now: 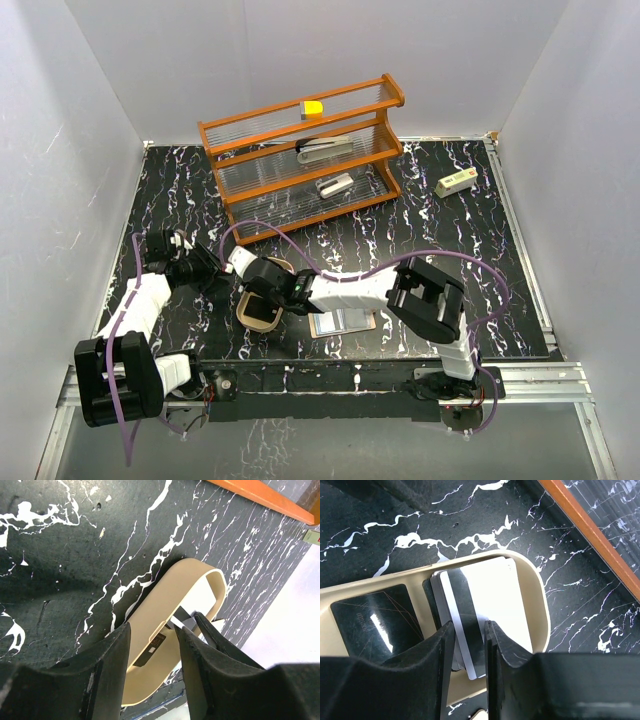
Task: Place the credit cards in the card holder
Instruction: Pick up the credit card from the storage box.
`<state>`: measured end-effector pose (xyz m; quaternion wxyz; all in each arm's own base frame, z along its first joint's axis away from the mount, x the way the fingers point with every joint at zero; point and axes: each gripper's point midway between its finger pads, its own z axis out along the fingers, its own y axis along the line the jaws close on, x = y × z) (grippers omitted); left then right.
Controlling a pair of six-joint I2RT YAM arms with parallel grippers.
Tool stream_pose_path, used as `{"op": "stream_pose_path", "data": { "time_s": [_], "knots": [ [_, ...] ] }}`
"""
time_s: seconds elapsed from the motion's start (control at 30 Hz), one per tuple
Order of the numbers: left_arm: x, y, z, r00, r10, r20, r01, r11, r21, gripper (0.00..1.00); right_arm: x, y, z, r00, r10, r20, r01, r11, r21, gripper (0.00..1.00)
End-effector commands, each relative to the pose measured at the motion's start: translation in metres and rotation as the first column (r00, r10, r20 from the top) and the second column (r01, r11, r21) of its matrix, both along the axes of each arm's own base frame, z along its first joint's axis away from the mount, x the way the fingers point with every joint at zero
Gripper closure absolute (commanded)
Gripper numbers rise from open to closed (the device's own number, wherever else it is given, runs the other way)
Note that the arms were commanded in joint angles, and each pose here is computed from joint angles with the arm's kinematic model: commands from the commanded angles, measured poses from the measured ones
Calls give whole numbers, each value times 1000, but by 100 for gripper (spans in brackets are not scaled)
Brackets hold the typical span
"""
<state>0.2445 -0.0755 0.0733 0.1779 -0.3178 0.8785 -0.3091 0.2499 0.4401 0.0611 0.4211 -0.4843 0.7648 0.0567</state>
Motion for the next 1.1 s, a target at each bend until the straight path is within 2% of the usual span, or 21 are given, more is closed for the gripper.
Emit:
{"op": "stream_pose_path", "data": {
  "time_s": [0.0, 0.43, 0.73, 1.07],
  "knots": [
    [-5, -4, 0, 1000, -6, -10, 6, 999, -34, 58, -6, 3, 23, 1000, -24, -2, 24, 997, 72, 75],
    [-4, -5, 5, 1000, -9, 10, 9, 999, -35, 58, 1, -2, 46, 995, -92, 30, 88, 990, 106, 85],
    [-2, -7, 16, 997, -29, 68, 32, 999, -35, 58, 4, -10, 63, 990, -137, 45, 130, 984, 123, 100],
    [1, -12, 32, 986, -61, 155, 69, 996, -52, 56, 4, -21, 76, 983, -171, 60, 162, 977, 140, 100]
  ]
}}
